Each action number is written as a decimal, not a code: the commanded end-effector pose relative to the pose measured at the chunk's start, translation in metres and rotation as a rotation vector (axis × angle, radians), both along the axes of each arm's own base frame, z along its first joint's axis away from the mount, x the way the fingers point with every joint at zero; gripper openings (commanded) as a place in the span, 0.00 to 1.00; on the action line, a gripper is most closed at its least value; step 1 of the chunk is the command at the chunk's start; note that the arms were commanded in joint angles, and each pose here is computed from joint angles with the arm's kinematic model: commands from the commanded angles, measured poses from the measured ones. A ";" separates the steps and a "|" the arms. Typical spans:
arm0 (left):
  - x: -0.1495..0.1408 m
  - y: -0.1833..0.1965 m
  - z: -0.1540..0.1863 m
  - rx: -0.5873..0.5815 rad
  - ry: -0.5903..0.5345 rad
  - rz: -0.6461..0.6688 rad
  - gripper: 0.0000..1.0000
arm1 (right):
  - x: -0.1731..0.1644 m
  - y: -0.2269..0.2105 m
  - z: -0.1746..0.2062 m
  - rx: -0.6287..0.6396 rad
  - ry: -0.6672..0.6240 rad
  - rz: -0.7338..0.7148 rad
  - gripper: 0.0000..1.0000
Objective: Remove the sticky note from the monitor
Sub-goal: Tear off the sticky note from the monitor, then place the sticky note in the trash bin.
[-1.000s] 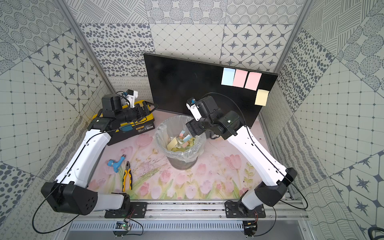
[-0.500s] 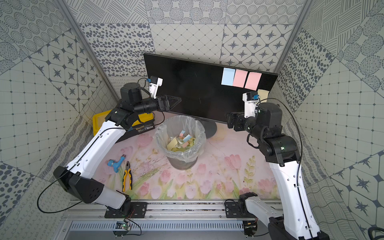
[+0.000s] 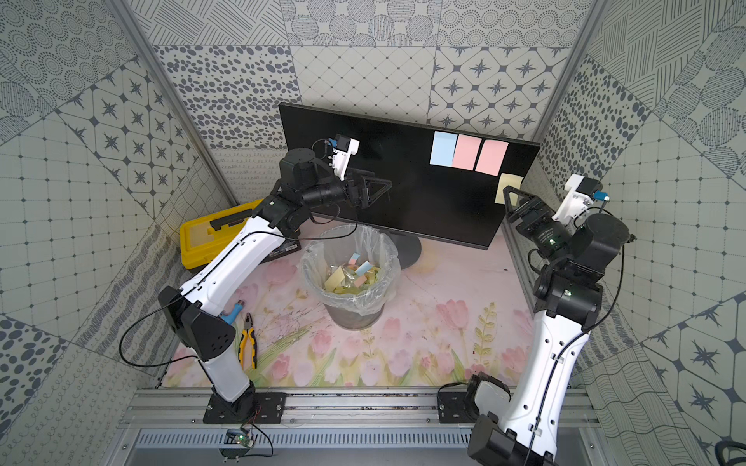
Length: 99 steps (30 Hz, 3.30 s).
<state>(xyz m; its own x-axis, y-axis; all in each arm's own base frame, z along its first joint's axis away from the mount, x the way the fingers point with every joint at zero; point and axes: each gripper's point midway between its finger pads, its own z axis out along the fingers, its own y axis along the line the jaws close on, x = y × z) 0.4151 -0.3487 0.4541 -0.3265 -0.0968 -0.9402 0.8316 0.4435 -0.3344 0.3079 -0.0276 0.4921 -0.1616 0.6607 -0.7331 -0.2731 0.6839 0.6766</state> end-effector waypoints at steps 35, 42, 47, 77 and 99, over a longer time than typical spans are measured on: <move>0.047 -0.031 -0.001 0.015 -0.179 0.069 0.99 | 0.079 0.012 0.016 0.223 0.010 0.183 0.48; 0.046 -0.031 0.000 0.014 -0.179 0.067 0.99 | 0.085 0.016 0.018 0.217 0.007 0.196 0.40; 0.046 -0.032 -0.002 0.017 -0.173 0.065 0.99 | 0.085 0.018 0.018 0.216 0.010 0.195 0.20; 0.035 -0.026 0.002 0.047 -0.174 0.057 0.99 | 0.015 0.033 0.037 0.013 -0.055 0.094 0.00; 0.003 0.105 0.000 0.164 -0.221 0.437 0.99 | 0.008 0.189 -0.007 -0.371 -0.010 0.544 0.00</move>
